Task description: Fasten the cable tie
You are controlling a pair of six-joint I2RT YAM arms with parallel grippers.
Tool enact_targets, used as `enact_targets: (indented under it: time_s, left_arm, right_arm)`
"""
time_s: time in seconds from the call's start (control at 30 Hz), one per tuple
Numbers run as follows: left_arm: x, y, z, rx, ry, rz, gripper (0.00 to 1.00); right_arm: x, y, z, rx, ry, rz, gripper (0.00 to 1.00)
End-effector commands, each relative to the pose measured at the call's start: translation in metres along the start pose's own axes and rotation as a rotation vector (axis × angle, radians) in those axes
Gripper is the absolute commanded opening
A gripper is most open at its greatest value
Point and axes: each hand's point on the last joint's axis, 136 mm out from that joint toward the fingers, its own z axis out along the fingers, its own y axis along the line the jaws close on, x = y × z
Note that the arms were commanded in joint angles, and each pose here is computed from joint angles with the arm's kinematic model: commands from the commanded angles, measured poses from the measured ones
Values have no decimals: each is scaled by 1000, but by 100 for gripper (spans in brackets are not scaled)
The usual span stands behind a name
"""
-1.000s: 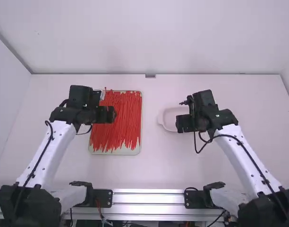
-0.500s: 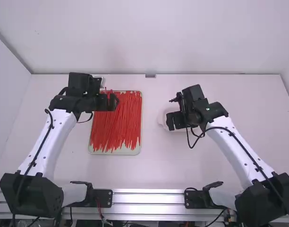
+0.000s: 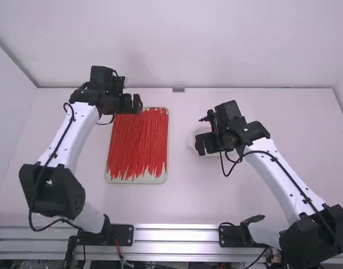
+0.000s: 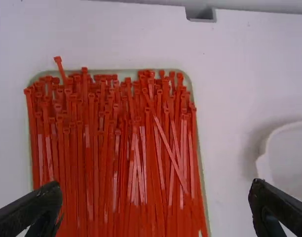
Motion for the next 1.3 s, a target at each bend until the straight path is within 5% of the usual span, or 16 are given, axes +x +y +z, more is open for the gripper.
enact_targets:
  time_s: [0.0, 0.27, 0.6, 0.93, 1.27]
  left_arm:
    - [-7, -4, 14, 15, 24, 20, 99]
    - [-13, -10, 65, 87, 58, 3, 96]
    - [-8, -42, 119, 190, 65, 90, 43]
    - [8, -26, 170, -46, 77, 163, 38]
    - [18, -18, 200, -59, 89, 152, 34]
  right_arm:
    - [-7, 4, -10, -11, -23, 3, 98]
    - [3, 9, -25, -31, -24, 2, 98]
    - [5, -6, -49, -11, -77, 43, 98]
    - [16, -13, -55, 2, -50, 75, 98]
    - [19, 0, -54, -17, -38, 32, 98]
